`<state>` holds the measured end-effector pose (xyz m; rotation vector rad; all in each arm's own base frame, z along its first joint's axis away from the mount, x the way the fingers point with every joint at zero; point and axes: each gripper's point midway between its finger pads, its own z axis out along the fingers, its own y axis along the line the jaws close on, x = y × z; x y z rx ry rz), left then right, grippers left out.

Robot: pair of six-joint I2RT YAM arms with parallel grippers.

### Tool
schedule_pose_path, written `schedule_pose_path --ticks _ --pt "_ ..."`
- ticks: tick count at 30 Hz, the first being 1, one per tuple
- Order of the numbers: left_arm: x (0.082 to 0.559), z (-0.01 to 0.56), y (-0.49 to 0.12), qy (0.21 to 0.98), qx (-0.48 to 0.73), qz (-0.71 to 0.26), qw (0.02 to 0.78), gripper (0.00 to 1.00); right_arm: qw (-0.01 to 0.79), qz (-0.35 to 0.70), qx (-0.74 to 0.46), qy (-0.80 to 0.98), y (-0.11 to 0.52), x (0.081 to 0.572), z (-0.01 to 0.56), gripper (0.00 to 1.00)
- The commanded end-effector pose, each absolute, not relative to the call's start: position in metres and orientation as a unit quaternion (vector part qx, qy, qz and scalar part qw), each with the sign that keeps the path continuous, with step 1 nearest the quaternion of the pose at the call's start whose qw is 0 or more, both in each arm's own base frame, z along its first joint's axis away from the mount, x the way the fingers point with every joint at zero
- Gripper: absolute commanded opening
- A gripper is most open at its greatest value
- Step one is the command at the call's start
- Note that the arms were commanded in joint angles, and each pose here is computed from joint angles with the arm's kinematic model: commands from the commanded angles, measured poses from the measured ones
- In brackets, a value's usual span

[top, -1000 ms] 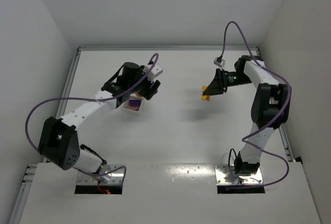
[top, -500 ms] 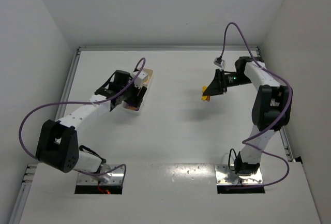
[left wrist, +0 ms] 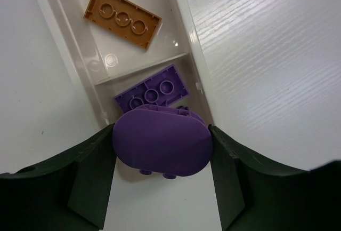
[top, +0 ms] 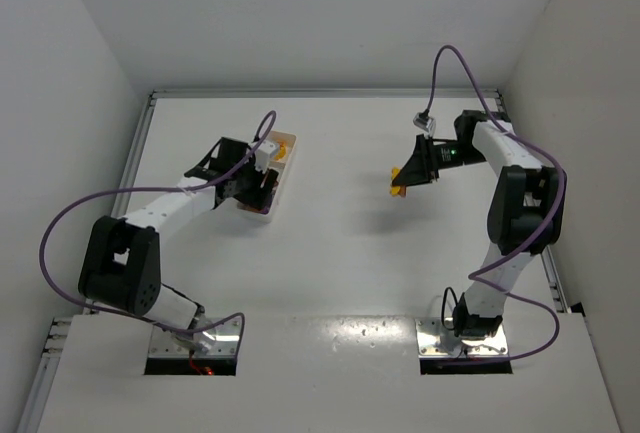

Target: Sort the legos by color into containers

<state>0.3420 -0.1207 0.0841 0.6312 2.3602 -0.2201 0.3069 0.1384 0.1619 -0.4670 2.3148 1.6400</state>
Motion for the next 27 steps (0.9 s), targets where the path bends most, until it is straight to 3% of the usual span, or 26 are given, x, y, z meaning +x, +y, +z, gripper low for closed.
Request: schedule_pose_path --ticks 1,3,12,13,17,20,23,24,27 --pt "0.348 0.090 -0.121 0.903 0.237 -0.092 0.346 0.63 0.156 0.566 -0.175 0.790 0.141 0.307 0.176 0.00" --pt "0.348 0.090 -0.121 0.903 0.237 -0.092 0.346 0.70 0.154 0.567 -0.179 0.789 0.144 0.306 0.176 0.00" --pt "0.348 0.084 -0.121 0.907 0.237 -0.092 0.337 0.80 0.154 0.563 -0.178 0.792 0.143 0.307 0.175 0.00" --pt "0.349 0.084 -0.118 0.908 0.233 -0.090 0.338 0.86 0.154 0.563 -0.178 0.792 0.143 0.307 0.175 0.00" --pt "0.351 0.101 -0.124 0.897 0.235 -0.122 0.353 0.84 0.152 0.567 -0.181 0.789 0.146 0.306 0.176 0.00" --pt "0.333 0.145 -0.159 0.844 0.285 -0.251 0.378 0.76 0.156 0.578 -0.180 0.781 0.148 0.306 0.178 0.00" --pt "0.298 0.192 -0.202 0.755 0.353 -0.409 0.372 0.76 0.164 0.593 -0.203 0.762 0.159 0.303 0.186 0.00" --pt "0.277 0.207 -0.216 0.711 0.374 -0.484 0.347 0.76 0.164 0.606 -0.210 0.750 0.166 0.298 0.191 0.00" --pt "0.250 0.219 -0.242 0.661 0.384 -0.584 0.273 0.76 0.159 0.632 -0.234 0.722 0.177 0.292 0.198 0.01"
